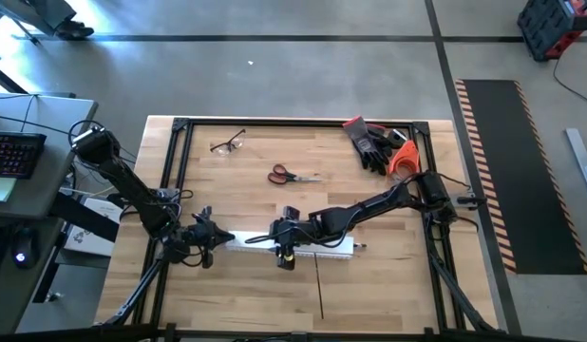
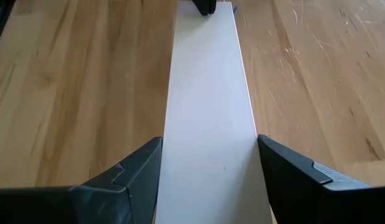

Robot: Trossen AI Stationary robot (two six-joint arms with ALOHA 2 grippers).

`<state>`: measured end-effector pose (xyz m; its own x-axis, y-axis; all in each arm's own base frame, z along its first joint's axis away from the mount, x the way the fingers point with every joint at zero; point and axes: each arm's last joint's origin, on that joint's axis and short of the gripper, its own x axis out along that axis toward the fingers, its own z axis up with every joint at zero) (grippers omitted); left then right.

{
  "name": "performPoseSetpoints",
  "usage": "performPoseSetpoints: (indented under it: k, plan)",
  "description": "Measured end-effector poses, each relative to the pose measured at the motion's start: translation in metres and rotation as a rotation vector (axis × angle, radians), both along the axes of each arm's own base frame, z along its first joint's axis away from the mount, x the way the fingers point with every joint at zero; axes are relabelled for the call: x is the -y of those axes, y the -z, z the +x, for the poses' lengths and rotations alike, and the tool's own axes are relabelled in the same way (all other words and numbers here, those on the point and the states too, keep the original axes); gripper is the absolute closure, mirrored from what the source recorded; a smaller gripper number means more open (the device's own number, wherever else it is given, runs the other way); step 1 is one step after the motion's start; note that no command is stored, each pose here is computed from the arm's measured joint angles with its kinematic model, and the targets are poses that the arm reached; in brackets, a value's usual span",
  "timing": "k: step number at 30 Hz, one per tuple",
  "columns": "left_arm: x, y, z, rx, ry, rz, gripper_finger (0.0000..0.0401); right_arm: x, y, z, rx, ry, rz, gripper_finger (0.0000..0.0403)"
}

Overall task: Ziptie cables
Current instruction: Close the white cable duct lid

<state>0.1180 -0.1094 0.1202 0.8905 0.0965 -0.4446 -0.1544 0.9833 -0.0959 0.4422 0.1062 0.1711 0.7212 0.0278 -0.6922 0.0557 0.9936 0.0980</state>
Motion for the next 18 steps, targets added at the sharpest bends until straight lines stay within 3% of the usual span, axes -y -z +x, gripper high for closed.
performPoseSetpoints:
  k: [18]
  plan:
    - [0.0036, -0.0054, 0.0028, 0.043, 0.033, -0.007, 0.0401, -0.0033, 0.0001, 0.0000, 0.003, -0.021, 0.019, 0.0188]
